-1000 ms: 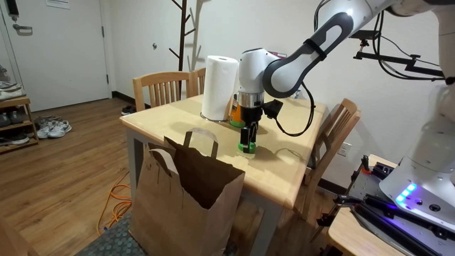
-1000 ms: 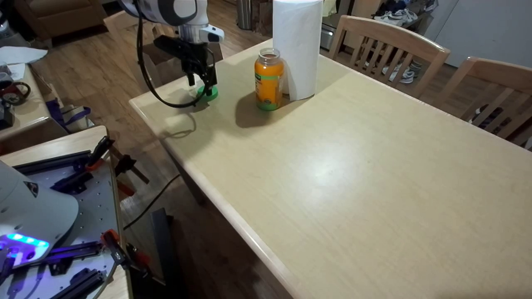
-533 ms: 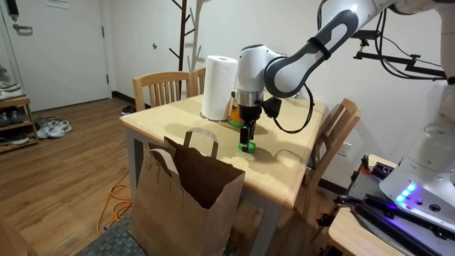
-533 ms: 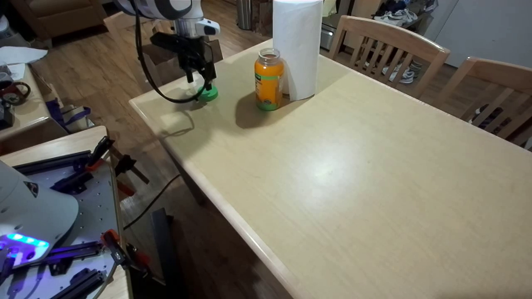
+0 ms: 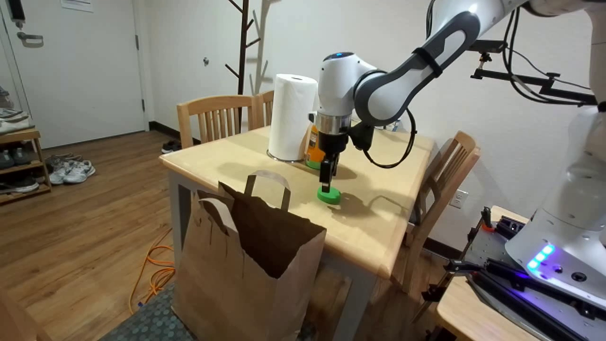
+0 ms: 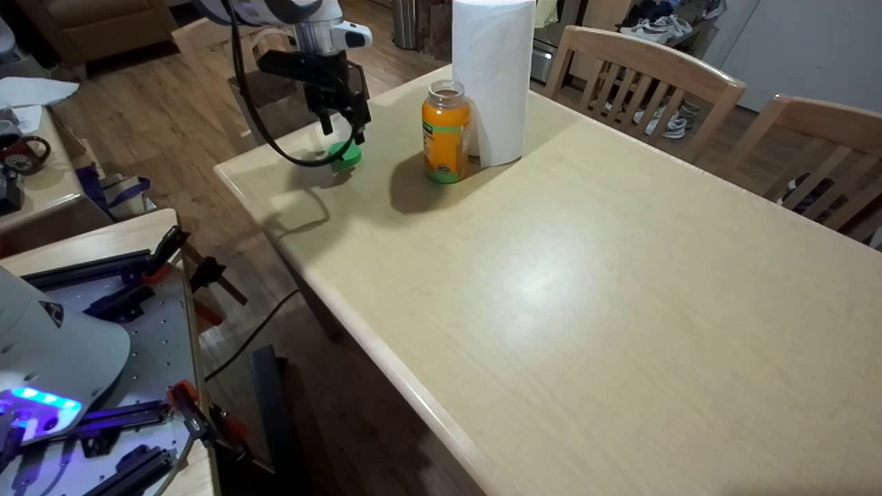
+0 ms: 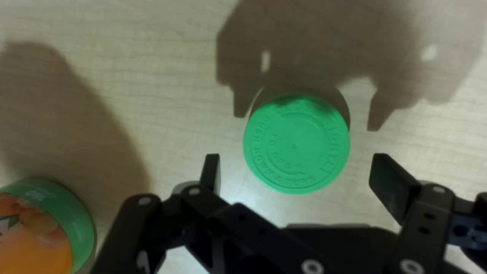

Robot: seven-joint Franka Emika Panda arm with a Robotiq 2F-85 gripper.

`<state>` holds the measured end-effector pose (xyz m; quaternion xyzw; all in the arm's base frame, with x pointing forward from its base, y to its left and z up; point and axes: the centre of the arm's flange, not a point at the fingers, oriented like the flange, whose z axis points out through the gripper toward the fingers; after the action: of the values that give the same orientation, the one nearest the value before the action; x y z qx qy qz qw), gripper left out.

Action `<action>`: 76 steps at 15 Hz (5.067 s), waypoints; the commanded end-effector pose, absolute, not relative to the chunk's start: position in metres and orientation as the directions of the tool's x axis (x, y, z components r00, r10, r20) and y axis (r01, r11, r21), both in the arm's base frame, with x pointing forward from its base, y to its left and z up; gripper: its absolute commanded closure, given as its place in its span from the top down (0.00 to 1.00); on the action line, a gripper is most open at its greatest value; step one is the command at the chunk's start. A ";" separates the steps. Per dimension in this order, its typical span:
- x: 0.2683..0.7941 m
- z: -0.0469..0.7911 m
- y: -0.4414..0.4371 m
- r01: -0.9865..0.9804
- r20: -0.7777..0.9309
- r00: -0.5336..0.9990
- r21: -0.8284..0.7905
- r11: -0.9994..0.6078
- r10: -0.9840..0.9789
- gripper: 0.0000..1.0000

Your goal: Put the green lid in the brown bag

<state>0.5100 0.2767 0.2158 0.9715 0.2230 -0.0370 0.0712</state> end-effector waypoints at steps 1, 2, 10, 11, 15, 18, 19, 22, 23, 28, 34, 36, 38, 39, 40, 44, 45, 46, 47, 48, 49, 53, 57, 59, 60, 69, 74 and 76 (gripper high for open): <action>0.513 0.215 0.271 0.440 -0.083 0.898 0.114 -0.891 0.433 1.00; 0.514 0.215 0.271 0.438 -0.084 0.898 0.109 -0.892 0.431 1.00; 0.513 0.201 0.272 0.437 -0.089 0.899 0.081 -0.896 0.430 1.00; 0.513 0.199 0.271 0.436 -0.089 0.899 0.078 -0.896 0.429 1.00; 0.512 0.191 0.268 0.433 -0.083 0.900 0.062 -0.899 0.427 1.00; 0.509 0.184 0.266 0.422 -0.085 0.905 0.049 -0.905 0.417 1.00; 0.508 0.181 0.265 0.419 -0.087 0.906 0.048 -0.907 0.414 1.00; 0.511 0.178 0.263 0.410 -0.093 0.909 0.043 -0.911 0.405 0.67; 0.511 0.178 0.263 0.407 -0.092 0.911 0.039 -0.913 0.402 0.60; 0.514 0.189 0.264 0.397 -0.084 0.916 0.058 -0.916 0.392 0.52; 0.540 0.254 0.311 0.510 0.041 0.853 0.148 -0.847 0.520 0.52; 0.543 0.285 0.342 0.571 0.093 0.800 0.184 -0.800 0.593 0.52; 0.538 0.311 0.367 0.612 0.131 0.754 0.219 -0.760 0.644 0.52; 0.534 0.320 0.373 0.621 0.137 0.743 0.223 -0.751 0.655 0.52; 0.528 0.325 0.371 0.604 0.138 0.758 0.219 -0.766 0.637 0.52; 0.529 0.321 0.377 0.593 0.152 0.768 0.200 -0.780 0.622 0.52; 0.529 0.321 0.377 0.599 0.170 0.759 0.196 -0.776 0.629 0.52; 0.532 0.327 0.387 0.634 0.192 0.719 0.214 -0.743 0.668 0.52; 0.535 0.331 0.397 0.661 0.206 0.685 0.228 -0.715 0.699 0.52; 0.535 0.335 0.412 0.699 0.222 0.639 0.233 -0.676 0.737 0.52; 0.535 0.339 0.425 0.729 0.222 0.597 0.249 -0.637 0.771 0.52; 0.524 0.343 0.469 0.833 0.203 0.462 0.234 -0.501 0.863 0.52; 0.511 0.331 0.508 0.927 0.180 0.281 0.205 -0.315 0.943 0.52; 0.503 0.322 0.526 0.957 0.162 0.185 0.192 -0.215 0.969 0.52; 0.499 0.317 0.533 0.969 0.158 0.143 0.180 -0.171 0.977 0.52; 0.476 0.254 0.543 0.999 0.123 0.042 -0.005 -0.041 0.992 0.52; 0.473 0.223 0.532 0.996 0.079 0.066 -0.073 -0.060 0.995 0.52; 0.471 0.213 0.530 0.993 0.062 0.069 -0.102 -0.063 0.996 0.52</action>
<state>0.4695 0.5330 0.2205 0.7346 0.6773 0.0125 -0.0396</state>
